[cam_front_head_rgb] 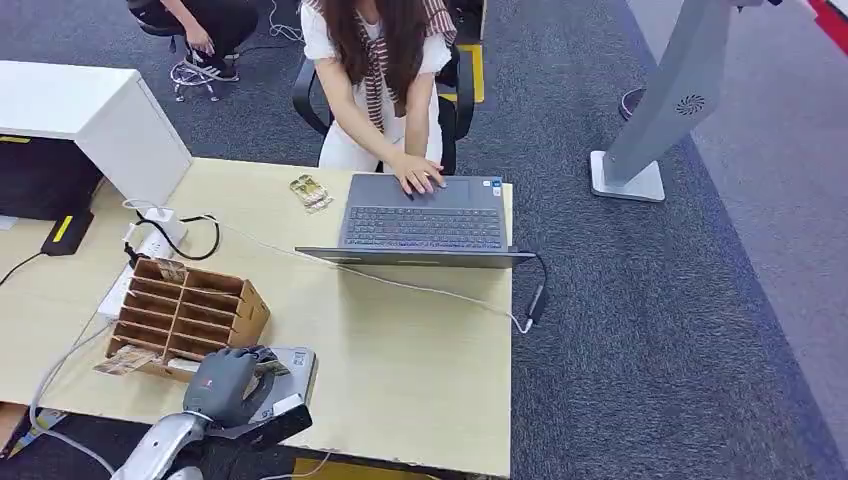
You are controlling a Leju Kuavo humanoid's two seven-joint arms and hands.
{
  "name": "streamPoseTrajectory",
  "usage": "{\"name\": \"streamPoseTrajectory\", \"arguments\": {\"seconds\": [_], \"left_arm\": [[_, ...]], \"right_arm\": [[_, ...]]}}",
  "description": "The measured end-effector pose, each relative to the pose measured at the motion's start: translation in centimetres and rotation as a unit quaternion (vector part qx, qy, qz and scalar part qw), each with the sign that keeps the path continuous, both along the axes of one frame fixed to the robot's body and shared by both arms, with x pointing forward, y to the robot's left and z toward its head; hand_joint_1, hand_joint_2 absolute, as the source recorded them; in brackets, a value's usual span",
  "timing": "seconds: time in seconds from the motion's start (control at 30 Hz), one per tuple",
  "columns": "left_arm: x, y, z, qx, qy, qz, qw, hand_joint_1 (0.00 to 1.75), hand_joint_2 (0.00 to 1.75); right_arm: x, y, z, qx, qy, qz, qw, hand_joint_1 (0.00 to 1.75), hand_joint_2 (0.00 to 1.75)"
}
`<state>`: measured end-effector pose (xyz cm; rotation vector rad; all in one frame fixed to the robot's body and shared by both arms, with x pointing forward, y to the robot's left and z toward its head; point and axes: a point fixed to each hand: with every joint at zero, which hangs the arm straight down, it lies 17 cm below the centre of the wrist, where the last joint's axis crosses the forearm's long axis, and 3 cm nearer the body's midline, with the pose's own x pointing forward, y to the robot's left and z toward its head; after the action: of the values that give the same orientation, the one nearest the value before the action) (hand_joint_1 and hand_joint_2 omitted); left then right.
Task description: Pass the card to the sensor for recognition and then transmit it.
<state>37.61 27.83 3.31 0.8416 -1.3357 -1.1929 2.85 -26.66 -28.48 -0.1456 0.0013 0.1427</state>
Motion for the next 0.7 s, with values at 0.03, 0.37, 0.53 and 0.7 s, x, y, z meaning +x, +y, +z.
{"name": "streamPoseTrajectory", "arguments": {"seconds": [0.03, 0.37, 0.53, 0.7], "left_arm": [[0.0, 0.0, 0.0, 0.000, 0.000, 0.000, 1.000, 1.75, 1.75], [0.3, 0.1, 0.5, -0.001, -0.013, 0.002, 1.000, 1.75, 1.75], [0.6, -0.6, 2.2, -0.006, -0.052, -0.002, 0.999, 1.75, 1.75], [2.1, -2.1, 8.1, -0.028, -0.136, -0.016, 0.990, 1.75, 1.75]], "right_arm": [[0.0, 0.0, 0.0, 0.000, 0.000, 0.001, 1.000, 0.00, 1.75], [0.0, 0.0, 0.0, 0.000, 0.000, 0.001, 1.000, 0.00, 1.75], [0.1, 0.0, 0.0, -0.001, -0.002, 0.000, 1.000, 0.00, 1.75], [0.2, 0.0, 0.0, -0.001, -0.006, 0.000, 1.000, 0.00, 1.75]]}}
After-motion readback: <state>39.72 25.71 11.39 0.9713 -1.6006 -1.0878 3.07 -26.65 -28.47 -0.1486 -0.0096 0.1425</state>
